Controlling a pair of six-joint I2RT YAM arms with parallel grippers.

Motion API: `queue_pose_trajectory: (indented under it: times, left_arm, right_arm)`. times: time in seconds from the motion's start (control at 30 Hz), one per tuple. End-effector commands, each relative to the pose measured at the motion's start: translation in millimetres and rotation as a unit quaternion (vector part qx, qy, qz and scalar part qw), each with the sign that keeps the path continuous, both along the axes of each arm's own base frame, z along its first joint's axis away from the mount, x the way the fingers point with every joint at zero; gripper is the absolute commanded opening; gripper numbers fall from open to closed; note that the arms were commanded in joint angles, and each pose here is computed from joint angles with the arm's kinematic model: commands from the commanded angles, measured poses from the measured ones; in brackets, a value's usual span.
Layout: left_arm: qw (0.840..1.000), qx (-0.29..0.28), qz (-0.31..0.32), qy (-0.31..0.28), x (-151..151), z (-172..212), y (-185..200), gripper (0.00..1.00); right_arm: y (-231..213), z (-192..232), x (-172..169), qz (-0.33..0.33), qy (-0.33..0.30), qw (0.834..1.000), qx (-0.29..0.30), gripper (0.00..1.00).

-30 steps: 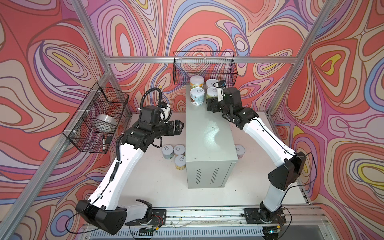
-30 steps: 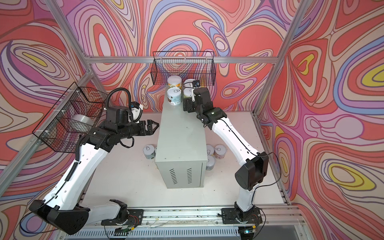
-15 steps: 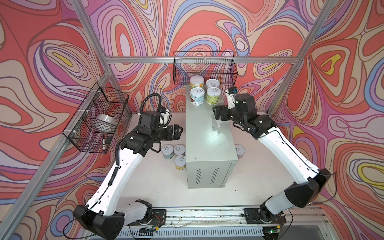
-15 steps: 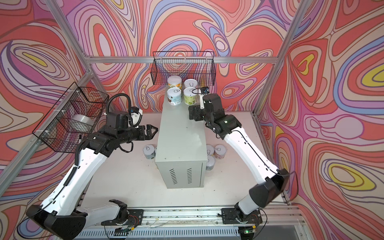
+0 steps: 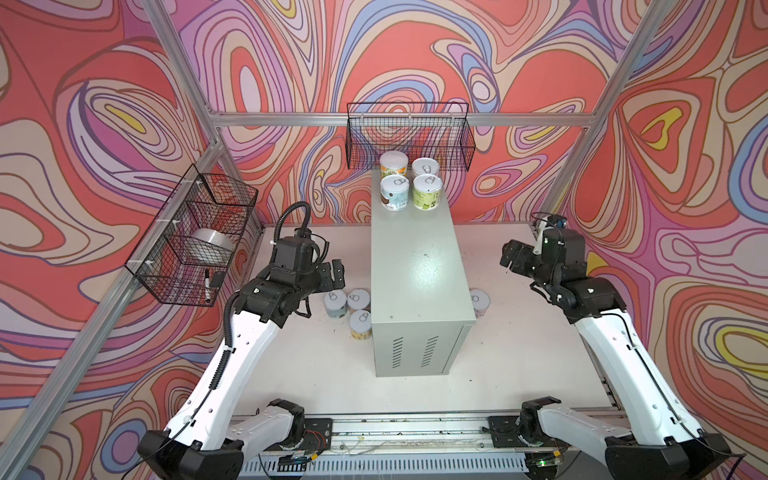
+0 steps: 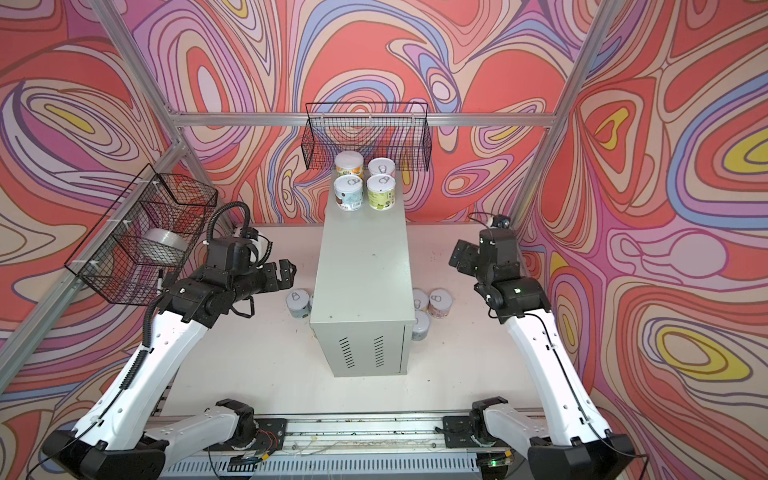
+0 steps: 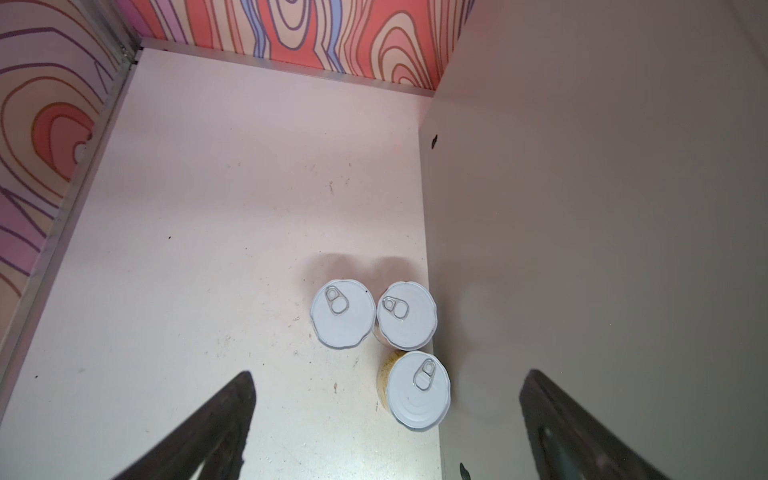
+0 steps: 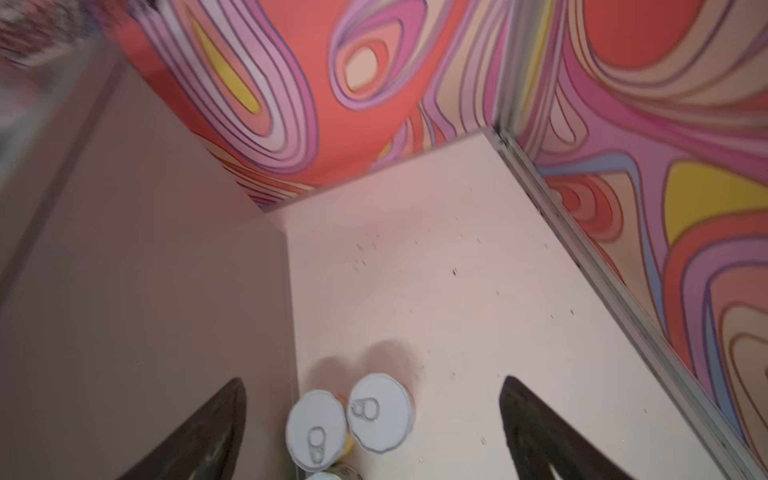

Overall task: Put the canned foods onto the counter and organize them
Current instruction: 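Release the green-labelled can and withdraw the right gripper toward its cans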

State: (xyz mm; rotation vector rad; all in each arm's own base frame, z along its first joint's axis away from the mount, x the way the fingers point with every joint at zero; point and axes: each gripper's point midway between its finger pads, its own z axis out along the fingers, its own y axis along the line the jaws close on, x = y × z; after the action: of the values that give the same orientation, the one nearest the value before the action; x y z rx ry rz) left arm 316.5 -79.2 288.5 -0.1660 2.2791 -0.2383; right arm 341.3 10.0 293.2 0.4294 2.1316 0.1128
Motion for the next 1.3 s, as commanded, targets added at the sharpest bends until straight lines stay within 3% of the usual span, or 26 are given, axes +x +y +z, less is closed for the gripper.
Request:
queue_pose_trajectory:
  times: [0.0,0.07,0.33,0.6,0.83,1.27]
  left_arm:
    - [0.999,-0.004,0.045,-0.012,5,-10,12,1.00]
    - [0.997,-0.011,0.070,-0.017,7,-12,17,1.00]
    - [0.994,-0.003,0.029,0.101,8,-59,2,1.00]
    - [0.995,-0.044,0.023,0.091,15,-92,-10,0.97]
    - [0.998,-0.026,0.033,0.051,5,-85,3,0.96]
    - [0.996,-0.048,-0.010,0.072,20,-99,-25,0.94]
  right_arm:
    - [0,-25,-1,-0.003,0.018,0.998,0.064,0.98]
    - [-2,-46,2,-0.013,0.031,0.996,0.084,0.98]
    - [3,-104,12,-0.022,0.089,0.990,0.106,0.98]
    - [-3,-110,-10,-0.024,0.086,0.992,0.087,0.98]
    - [-4,-119,-38,-0.041,0.088,0.990,0.105,0.97]
    - [5,-151,-32,-0.011,0.142,0.985,0.101,0.96]
